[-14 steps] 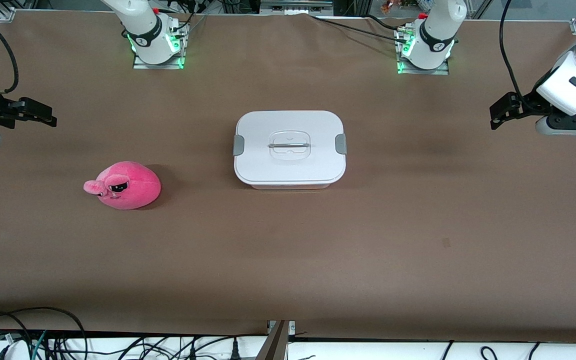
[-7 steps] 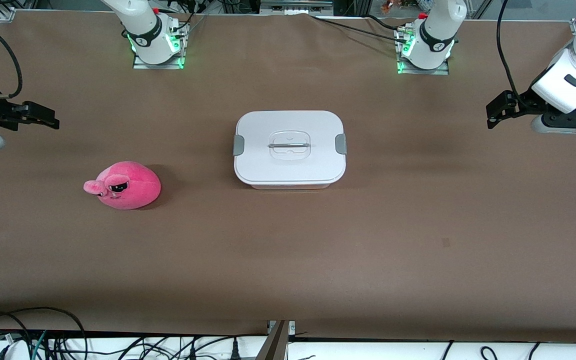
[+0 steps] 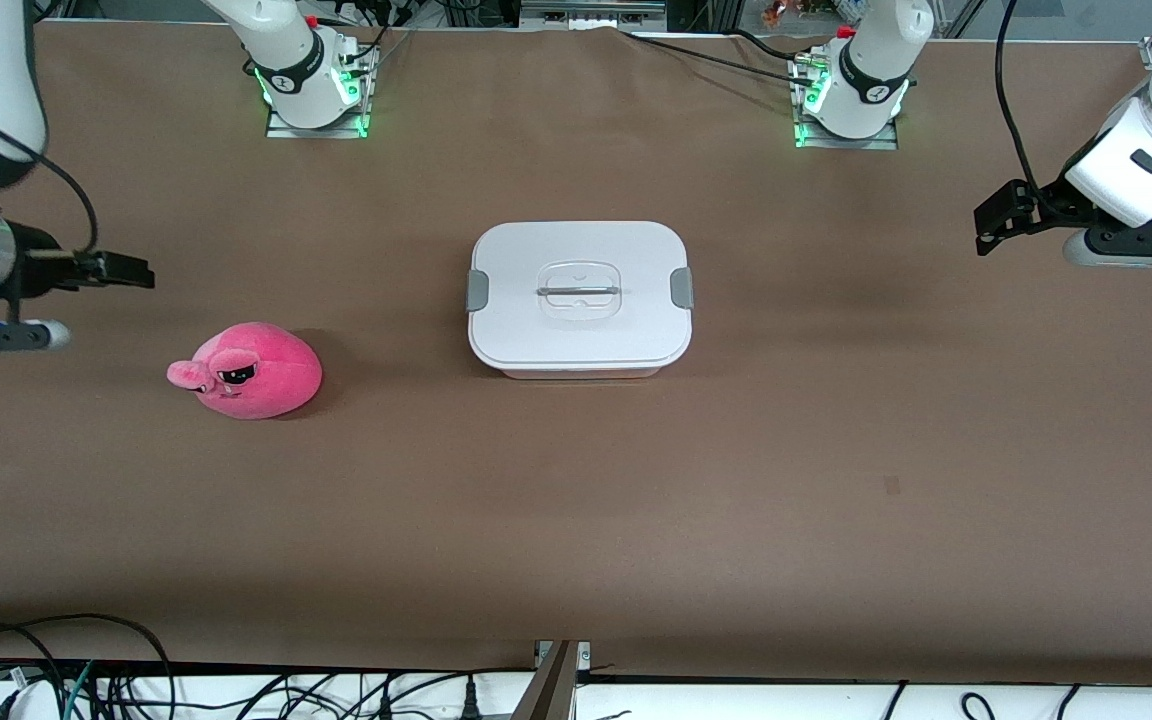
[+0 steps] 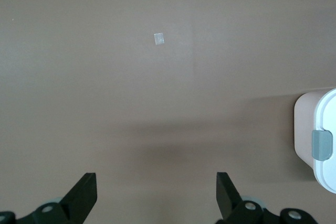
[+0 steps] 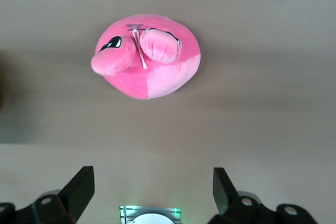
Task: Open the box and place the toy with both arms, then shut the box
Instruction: 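Reach the right gripper to the pink toy while the left gripper reaches the lid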
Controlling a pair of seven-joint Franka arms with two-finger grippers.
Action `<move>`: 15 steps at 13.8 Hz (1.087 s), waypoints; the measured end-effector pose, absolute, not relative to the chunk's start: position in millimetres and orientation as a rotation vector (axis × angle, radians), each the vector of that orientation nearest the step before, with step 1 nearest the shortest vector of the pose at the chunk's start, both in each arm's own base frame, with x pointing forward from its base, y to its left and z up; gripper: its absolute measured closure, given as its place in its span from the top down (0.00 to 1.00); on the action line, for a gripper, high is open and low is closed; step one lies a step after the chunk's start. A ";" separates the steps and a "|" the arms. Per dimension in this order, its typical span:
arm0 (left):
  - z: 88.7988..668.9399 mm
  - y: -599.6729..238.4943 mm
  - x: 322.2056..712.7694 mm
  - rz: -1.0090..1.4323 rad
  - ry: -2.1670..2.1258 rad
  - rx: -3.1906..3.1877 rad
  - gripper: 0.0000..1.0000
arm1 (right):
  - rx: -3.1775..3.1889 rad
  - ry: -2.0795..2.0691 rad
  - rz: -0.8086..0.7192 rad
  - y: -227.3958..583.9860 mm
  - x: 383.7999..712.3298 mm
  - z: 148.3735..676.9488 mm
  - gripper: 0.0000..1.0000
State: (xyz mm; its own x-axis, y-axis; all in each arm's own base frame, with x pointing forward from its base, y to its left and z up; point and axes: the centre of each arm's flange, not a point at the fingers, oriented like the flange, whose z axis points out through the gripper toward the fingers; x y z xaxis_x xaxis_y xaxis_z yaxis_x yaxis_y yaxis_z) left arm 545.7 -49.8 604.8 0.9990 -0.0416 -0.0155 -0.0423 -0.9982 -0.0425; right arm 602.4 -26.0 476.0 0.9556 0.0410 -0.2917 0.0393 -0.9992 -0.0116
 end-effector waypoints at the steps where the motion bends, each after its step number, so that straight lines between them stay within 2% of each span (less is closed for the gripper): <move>1: 605.1 -50.1 546.4 0.021 0.066 -3.098 1.00 | -3.100 -0.066 0.479 -25.1 607.3 462.1 1.00; 4: 604.8 -52.1 548.1 0.021 0.071 -3.098 1.00 | -3.105 -0.073 0.471 -21.3 618.7 427.9 1.00; 10: 604.2 -54.3 547.8 0.031 0.077 -3.098 1.00 | -3.117 -0.080 0.413 -12.6 615.1 380.7 1.00; 13: 595.8 -80.9 533.5 0.193 0.149 -3.108 1.00 | -3.126 -0.059 0.394 -2.2 610.0 358.9 1.00; 15: 579.3 -130.8 524.4 0.325 0.280 -3.152 1.00 | -3.130 -0.057 0.379 2.3 606.8 347.6 1.00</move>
